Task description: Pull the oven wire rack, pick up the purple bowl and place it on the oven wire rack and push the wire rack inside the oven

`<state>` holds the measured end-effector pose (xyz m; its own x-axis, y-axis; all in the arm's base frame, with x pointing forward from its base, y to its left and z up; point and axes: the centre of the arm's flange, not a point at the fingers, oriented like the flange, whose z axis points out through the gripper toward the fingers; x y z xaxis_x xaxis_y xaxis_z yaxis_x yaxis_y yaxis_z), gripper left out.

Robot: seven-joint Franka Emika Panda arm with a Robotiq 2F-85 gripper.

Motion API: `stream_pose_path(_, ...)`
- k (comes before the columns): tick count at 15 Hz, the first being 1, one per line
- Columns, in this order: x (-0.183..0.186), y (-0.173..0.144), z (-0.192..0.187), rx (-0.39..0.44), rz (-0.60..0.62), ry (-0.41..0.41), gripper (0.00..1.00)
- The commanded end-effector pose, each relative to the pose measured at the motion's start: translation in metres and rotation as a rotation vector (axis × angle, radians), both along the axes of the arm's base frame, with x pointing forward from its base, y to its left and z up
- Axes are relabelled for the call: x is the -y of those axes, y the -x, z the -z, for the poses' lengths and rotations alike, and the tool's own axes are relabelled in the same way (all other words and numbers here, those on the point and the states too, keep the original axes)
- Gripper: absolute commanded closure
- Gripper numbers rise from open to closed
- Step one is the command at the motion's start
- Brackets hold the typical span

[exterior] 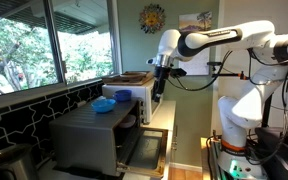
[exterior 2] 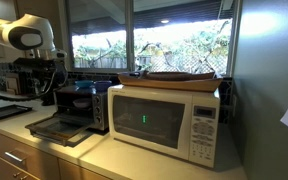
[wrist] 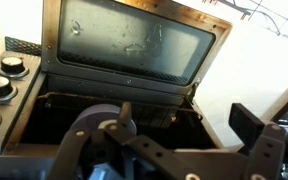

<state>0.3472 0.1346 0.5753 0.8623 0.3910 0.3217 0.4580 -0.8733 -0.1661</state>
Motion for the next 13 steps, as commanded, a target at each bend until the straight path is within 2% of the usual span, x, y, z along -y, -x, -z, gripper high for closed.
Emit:
stream_pose_path(1, 0.003, 0.017, -0.033, -0.005, 0.072, 0.048, 0.0)
stream_pose_path(4, 0.007, 0.019, -0.049, 0.006, 0.186, 0.069, 0.0)
stream_pose_path(5, 0.004, 0.013, -0.04, 0.017, 0.117, 0.039, 0.0)
stream_pose_path(7, 0.007, 0.013, -0.047, 0.024, 0.156, 0.045, 0.0)
stream_pose_path(13, 0.007, 0.014, -0.047, 0.025, 0.168, 0.048, 0.0)
